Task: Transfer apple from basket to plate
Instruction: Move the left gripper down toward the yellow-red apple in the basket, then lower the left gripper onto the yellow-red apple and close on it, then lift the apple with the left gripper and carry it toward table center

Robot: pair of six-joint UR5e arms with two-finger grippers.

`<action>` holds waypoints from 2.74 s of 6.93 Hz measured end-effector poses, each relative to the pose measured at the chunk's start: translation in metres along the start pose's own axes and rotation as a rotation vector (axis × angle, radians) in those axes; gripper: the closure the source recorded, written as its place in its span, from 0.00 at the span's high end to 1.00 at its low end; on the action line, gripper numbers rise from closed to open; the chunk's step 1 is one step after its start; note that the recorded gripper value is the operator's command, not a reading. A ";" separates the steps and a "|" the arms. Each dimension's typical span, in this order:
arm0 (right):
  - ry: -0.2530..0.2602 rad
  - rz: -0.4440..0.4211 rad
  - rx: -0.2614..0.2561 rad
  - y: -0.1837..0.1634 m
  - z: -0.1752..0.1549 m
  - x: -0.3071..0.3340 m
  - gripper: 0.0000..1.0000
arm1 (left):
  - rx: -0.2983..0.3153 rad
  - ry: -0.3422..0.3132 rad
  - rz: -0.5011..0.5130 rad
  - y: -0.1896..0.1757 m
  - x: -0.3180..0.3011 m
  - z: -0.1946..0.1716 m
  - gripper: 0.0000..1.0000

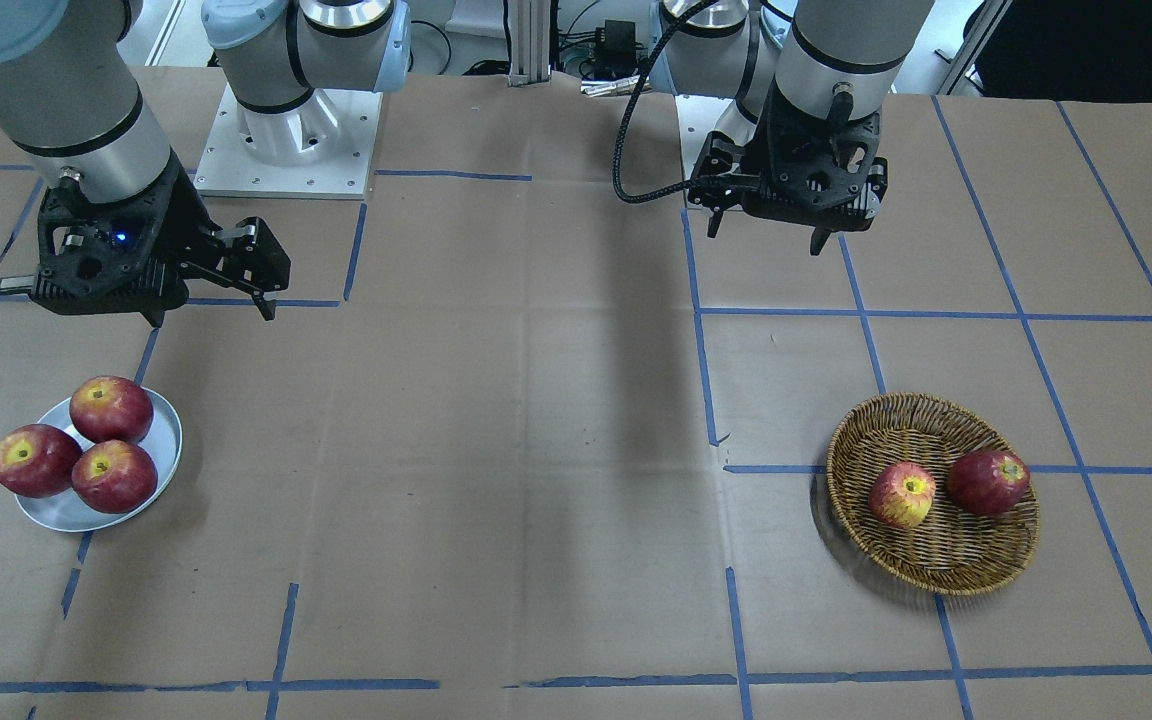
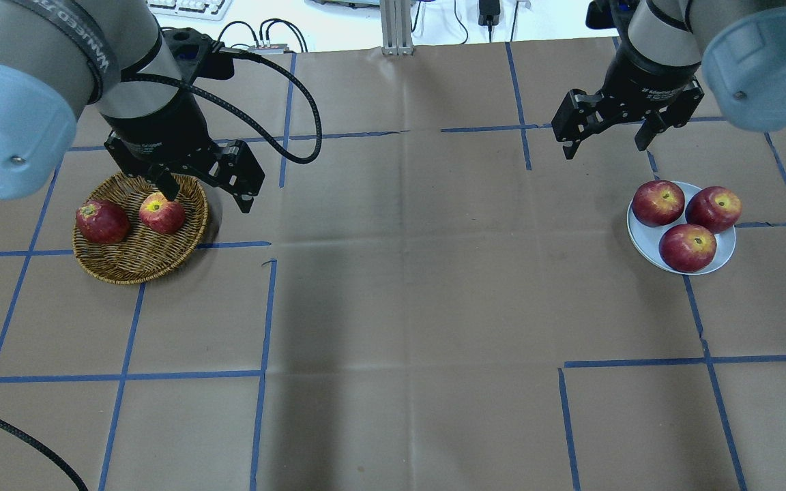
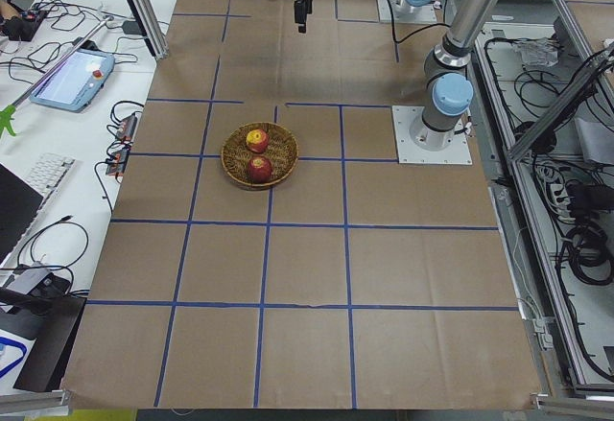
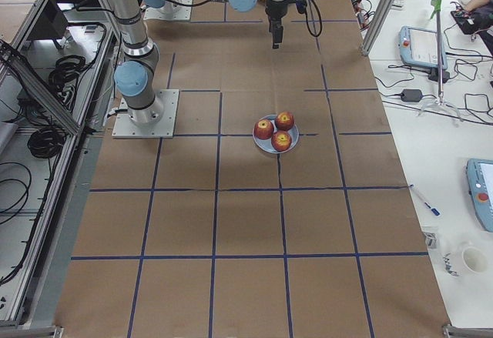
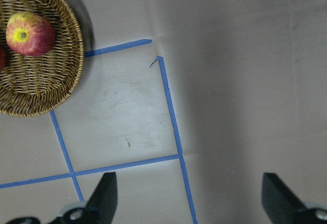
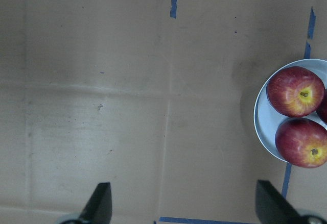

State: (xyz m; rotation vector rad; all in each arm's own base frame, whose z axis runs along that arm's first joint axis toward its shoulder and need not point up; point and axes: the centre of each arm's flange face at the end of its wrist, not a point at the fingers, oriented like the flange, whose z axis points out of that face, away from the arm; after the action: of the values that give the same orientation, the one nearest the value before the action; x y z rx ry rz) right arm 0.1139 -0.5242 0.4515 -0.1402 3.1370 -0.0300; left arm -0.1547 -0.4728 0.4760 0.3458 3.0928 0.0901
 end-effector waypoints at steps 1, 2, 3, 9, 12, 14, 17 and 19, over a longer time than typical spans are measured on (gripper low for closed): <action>0.000 0.000 0.000 0.000 0.000 0.000 1.00 | 0.001 0.003 0.011 -0.010 -0.026 0.010 0.99; 0.000 0.000 0.000 0.000 0.000 0.000 1.00 | 0.005 0.006 0.028 -0.026 -0.065 0.031 0.99; 0.000 0.000 0.000 0.000 0.000 0.000 1.00 | 0.012 0.006 0.066 -0.044 -0.106 0.062 0.99; -0.002 0.000 0.000 0.000 0.000 0.000 1.00 | 0.071 -0.029 0.153 -0.100 -0.221 0.244 0.99; -0.002 0.000 0.000 0.000 0.000 0.000 1.00 | 0.041 -0.009 0.149 -0.105 -0.224 0.276 0.54; -0.002 0.000 0.000 0.000 0.000 0.000 1.00 | 0.039 -0.013 0.145 -0.108 -0.226 0.278 0.41; -0.002 0.000 0.000 0.000 0.000 0.000 1.00 | 0.048 -0.064 0.082 -0.113 -0.213 0.231 0.41; -0.002 0.000 0.000 0.000 0.000 0.000 1.00 | 0.055 -0.067 -0.017 -0.124 -0.124 0.185 0.42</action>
State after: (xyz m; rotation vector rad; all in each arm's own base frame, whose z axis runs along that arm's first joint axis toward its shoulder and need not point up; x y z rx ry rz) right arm 0.1141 -0.5242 0.4516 -0.1402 3.1346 -0.0306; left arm -0.0547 -0.6112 0.2868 0.3179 3.0363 -0.0061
